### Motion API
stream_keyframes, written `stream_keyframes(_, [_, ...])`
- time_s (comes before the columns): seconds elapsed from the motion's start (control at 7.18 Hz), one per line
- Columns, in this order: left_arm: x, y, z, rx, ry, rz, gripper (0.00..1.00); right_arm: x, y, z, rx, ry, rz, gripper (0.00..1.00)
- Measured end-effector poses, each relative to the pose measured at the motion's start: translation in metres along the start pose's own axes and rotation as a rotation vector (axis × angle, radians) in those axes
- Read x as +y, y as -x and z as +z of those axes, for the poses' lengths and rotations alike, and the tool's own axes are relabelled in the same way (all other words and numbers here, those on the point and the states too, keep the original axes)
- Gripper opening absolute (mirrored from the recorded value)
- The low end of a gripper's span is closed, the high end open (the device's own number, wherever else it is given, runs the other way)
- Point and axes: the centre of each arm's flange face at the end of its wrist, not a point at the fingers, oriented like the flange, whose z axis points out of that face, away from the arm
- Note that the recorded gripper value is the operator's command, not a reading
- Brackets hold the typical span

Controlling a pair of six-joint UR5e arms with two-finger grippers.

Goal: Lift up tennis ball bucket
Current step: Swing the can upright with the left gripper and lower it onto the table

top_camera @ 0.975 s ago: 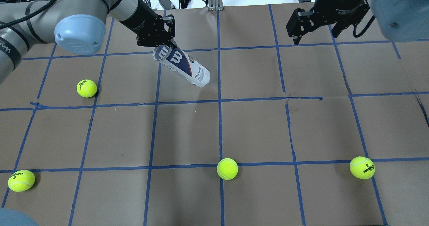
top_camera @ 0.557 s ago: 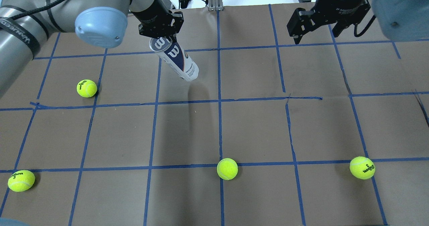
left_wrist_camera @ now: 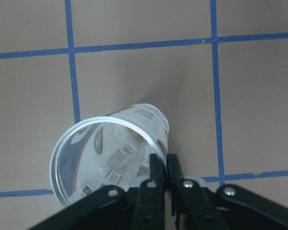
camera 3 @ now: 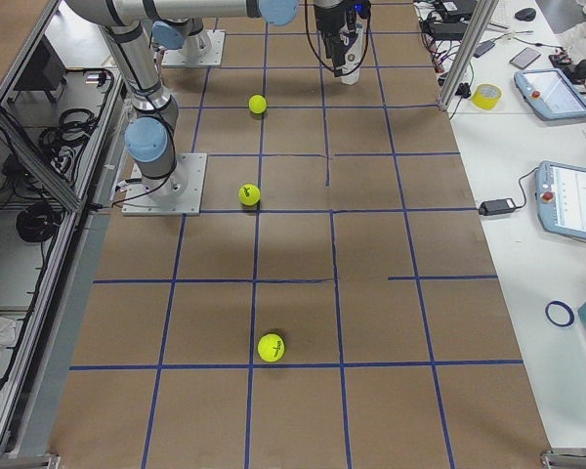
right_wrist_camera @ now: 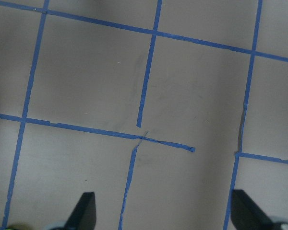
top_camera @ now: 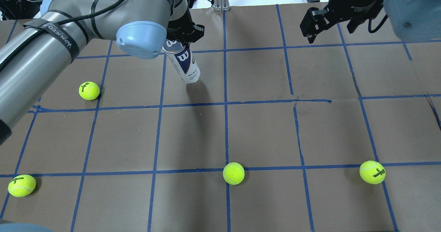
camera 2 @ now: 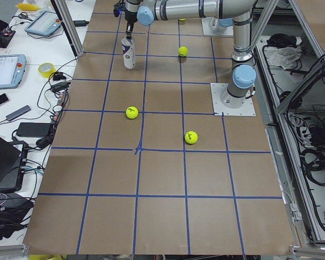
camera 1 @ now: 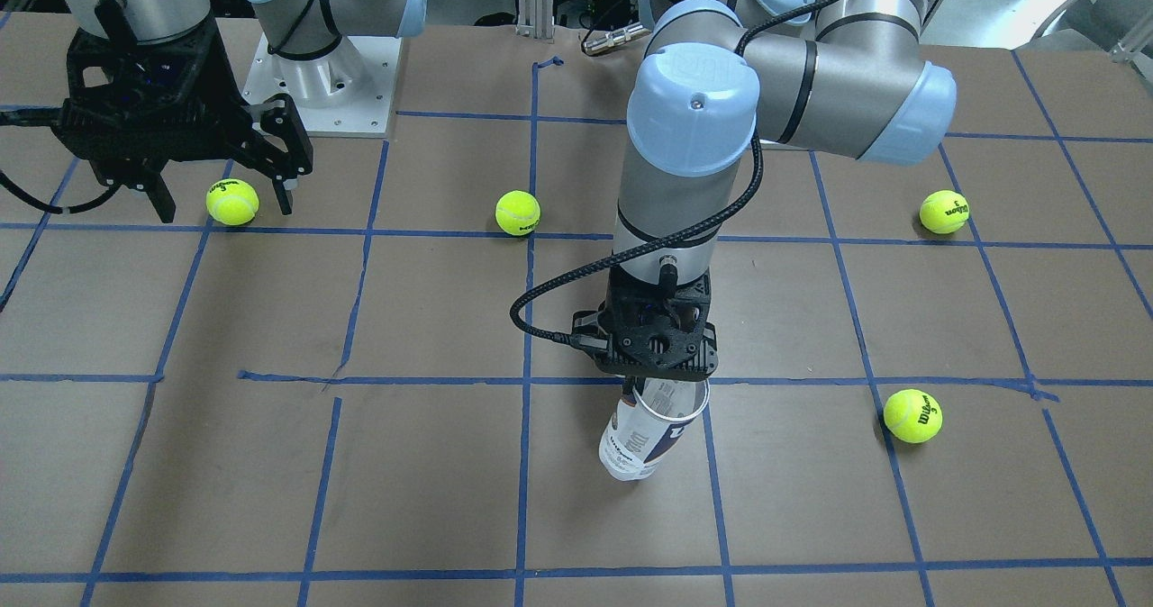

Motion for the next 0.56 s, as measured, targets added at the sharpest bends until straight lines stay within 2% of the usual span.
stream_keyframes(0.42, [0.0,-0.016,0.016,-0.05,-0.02,0.047,0.0,0.0,-0.001,-0.001,0.004,-0.003,-0.007,1.0])
stream_keyframes(0.56, [0.0,-0.019,0.02,-0.057,-0.016,0.053,0.35,0.0,-0.001,-0.001,0.004,-0.004,-0.008,1.0])
